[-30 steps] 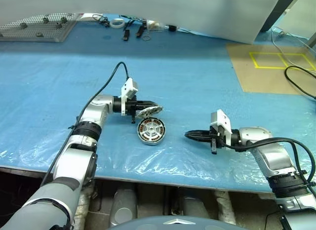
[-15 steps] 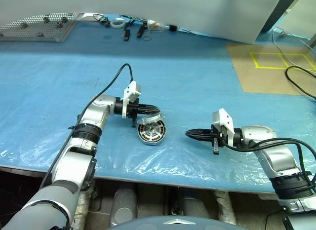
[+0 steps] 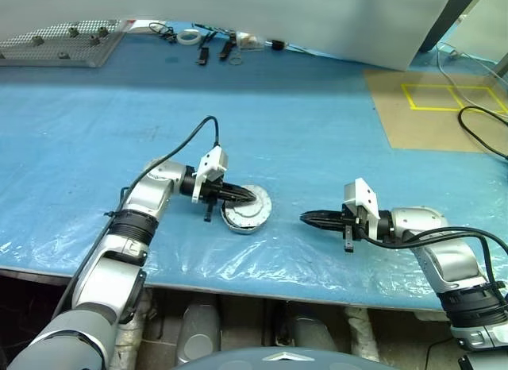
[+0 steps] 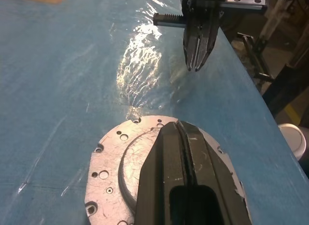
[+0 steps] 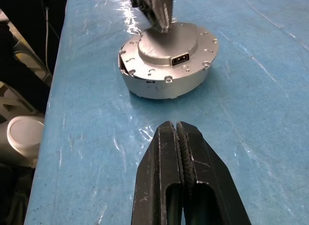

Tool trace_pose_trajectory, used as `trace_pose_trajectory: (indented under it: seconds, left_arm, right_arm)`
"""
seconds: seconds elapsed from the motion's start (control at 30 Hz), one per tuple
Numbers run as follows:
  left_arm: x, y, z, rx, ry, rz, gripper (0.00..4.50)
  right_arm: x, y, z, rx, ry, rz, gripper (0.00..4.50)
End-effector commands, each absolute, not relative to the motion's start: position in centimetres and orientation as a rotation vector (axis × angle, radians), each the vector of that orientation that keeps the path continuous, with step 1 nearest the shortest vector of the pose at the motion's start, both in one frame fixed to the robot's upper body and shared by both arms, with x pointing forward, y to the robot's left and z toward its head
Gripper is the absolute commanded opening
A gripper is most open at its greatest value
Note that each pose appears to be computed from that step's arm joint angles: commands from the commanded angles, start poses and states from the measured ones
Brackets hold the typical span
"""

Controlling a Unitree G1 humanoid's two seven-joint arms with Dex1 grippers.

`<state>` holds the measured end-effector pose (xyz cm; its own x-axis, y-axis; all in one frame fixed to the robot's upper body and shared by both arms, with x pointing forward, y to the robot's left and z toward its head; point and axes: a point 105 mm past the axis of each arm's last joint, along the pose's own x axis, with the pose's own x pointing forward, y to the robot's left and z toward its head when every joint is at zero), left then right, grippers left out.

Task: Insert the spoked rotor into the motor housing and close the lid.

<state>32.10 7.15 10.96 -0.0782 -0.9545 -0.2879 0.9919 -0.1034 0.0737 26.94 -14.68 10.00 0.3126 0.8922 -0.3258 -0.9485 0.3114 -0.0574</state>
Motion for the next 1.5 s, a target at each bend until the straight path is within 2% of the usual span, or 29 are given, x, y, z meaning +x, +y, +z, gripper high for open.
trace_pose_trajectory:
  seconds: [0.03, 0.17, 0.27, 0.5, 0.6, 0.73, 1.03, 1.3, 1.4, 1.5]
  left_arm:
    - [31.4, 7.4, 9.9, 0.428, 0.156, -1.689, 0.0]
    - [31.0, 7.9, 8.6, 0.53, 0.167, -1.711, 0.0]
    - [31.1, 7.9, 8.9, 0.508, 0.152, -1.706, 0.0]
    - [32.2, 7.4, 13.3, 0.336, 0.012, -1.617, 0.0]
    - [32.0, 7.8, 15.6, 0.28, -0.065, -1.568, 0.0]
    - [31.1, 8.8, 17.1, 0.235, -0.094, -1.503, 0.0]
    - [28.1, 11.3, 14.7, 0.223, -0.037, -1.295, 0.0]
    - [28.1, 13.1, 13.2, 0.166, -0.041, -1.076, 0.0]
    - [27.9, 13.7, 12.9, 0.159, -0.034, -1.044, 0.0]
    - [27.7, 14.0, 12.9, 0.14, -0.034, -1.027, 0.0]
  right_arm:
    - [27.2, -14.2, 11.2, -0.277, 0.192, 1.239, 0.03]
    - [27.3, -14.2, 11.1, -0.277, 0.195, 1.237, 0.03]
    - [27.3, -14.0, 11.2, -0.276, 0.194, 1.244, 0.03]
    - [27.3, -13.2, 11.9, -0.271, 0.163, 1.269, 0.03]
    - [27.5, -12.9, 12.5, -0.266, 0.145, 1.279, 0.03]
    - [27.6, -12.4, 12.8, -0.263, 0.133, 1.297, 0.03]
    - [28.7, -9.1, 13.8, -0.277, 0.076, 1.394, 0.03]
    - [30.4, -7.5, 13.7, -0.325, 0.074, 1.428, 0.03]
    - [30.4, -7.3, 13.3, -0.362, 0.073, 1.457, 0.59]
    - [30.4, -7.0, 12.8, -0.357, 0.075, 1.476, 1.54]
